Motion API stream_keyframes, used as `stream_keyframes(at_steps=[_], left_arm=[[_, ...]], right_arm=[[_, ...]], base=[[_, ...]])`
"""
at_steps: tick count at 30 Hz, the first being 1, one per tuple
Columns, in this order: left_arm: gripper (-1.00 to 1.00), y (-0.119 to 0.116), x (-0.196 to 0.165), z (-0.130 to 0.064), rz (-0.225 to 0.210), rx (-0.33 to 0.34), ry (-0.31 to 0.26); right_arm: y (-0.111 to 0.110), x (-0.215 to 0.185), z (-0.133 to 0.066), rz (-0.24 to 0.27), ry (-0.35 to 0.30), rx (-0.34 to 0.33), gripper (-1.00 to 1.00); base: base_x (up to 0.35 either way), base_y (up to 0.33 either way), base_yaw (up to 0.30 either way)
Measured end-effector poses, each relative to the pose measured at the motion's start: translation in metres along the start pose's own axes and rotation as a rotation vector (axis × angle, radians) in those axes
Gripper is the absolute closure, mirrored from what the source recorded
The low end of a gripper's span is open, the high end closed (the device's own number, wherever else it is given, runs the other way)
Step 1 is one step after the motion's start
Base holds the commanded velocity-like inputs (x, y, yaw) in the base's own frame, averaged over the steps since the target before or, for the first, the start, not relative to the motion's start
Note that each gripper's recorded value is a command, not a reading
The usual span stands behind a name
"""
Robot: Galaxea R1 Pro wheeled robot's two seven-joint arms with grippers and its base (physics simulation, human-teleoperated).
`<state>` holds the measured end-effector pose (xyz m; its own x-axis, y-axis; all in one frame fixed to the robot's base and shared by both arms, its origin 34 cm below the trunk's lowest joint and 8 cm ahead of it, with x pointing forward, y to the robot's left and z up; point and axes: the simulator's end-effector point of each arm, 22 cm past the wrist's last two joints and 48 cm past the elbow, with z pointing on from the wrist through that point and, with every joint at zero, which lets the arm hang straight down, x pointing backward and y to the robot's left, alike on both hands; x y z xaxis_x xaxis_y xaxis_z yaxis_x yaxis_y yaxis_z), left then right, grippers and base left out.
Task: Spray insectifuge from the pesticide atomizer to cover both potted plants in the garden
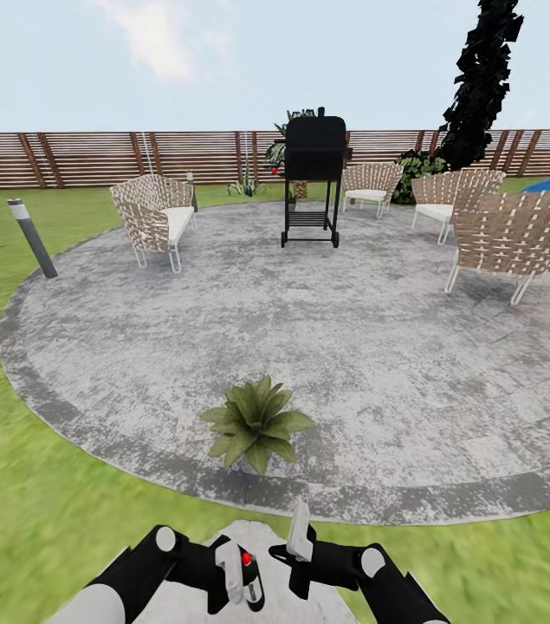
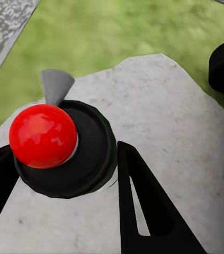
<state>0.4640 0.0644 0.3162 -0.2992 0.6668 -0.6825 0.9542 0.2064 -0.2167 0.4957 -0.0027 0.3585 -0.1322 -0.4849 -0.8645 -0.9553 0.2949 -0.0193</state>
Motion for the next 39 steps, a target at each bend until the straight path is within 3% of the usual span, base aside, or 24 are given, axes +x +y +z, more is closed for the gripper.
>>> stream_keyframes(at_steps=[21, 39], left_arm=[[1.00, -0.009, -0.023, 0.014, 0.020, 0.018, -0.031], [1.00, -0.004, -0.035, 0.015, 0.035, 0.001, -0.049]], right_arm=[[0.000, 0.000, 0.000, 0.000, 0.000, 0.000, 1.00], [0.000, 0.000, 0.000, 0.000, 0.000, 0.000, 1.00]], base=[[0.000, 0.000, 0.000], [0.000, 0.000, 0.000]])
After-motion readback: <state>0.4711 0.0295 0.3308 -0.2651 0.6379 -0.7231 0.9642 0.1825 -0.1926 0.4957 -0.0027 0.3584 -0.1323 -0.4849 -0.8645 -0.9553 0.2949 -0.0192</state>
